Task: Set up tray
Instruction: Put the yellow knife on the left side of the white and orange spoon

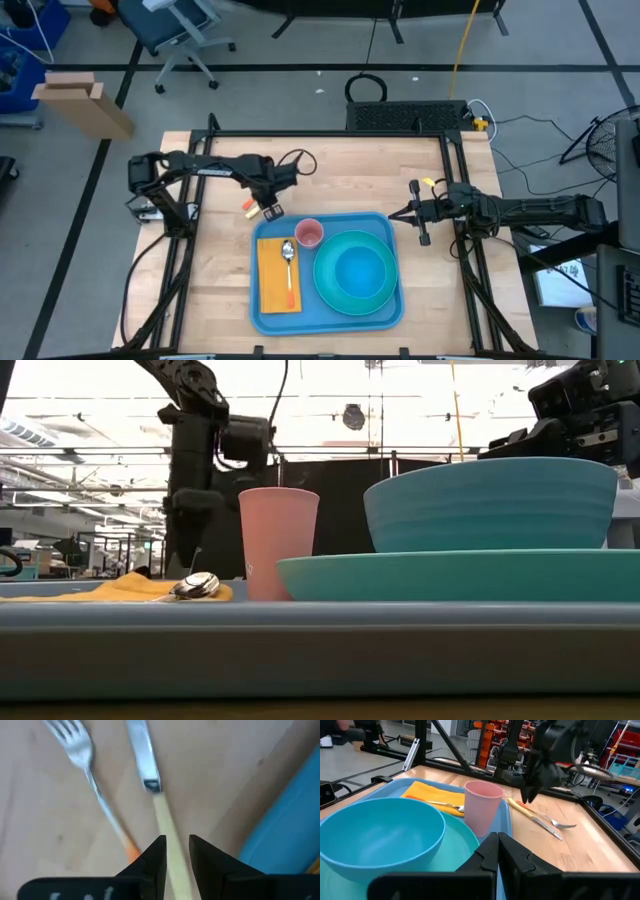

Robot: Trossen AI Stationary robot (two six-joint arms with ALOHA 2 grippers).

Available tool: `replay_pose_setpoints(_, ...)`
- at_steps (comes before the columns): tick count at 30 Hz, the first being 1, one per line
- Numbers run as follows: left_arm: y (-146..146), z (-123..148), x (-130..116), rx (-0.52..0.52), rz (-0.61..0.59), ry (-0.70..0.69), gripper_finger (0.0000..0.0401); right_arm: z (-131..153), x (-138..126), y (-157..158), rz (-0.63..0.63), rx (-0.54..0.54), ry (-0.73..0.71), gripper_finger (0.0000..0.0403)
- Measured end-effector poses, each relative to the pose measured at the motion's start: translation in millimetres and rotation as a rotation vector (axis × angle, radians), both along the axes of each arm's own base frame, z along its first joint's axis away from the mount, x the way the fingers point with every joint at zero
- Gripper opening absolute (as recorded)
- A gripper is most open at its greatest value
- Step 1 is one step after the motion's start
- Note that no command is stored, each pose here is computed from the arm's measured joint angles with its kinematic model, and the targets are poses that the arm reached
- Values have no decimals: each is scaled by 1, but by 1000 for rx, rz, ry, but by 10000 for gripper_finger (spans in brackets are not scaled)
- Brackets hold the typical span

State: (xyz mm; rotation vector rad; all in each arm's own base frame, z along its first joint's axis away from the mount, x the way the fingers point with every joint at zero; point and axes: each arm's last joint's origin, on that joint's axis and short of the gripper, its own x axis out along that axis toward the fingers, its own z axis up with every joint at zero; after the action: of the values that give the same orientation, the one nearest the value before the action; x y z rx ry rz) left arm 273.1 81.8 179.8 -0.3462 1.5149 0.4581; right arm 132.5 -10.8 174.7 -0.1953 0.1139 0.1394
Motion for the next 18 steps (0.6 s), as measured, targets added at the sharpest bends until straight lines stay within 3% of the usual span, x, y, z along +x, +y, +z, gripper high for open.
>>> replay_pose_setpoints(3, 0, -12, -3, -77, 6, 6, 97, 0, 0, 0, 0, 1, 4, 0)
replay_pose_setpoints(6, 2, -16, -6, -112, 25, -29, 133, 0, 0, 0, 0, 1, 3, 0)
replay_pose_setpoints(13, 10, -18, -9, -42, 58, -1, 251, 0, 0, 0, 0, 1, 3, 0)
replay_pose_setpoints(18, 13, -19, -11, -43, 69, -6, 290, 0, 0, 0, 0, 1, 3, 0)
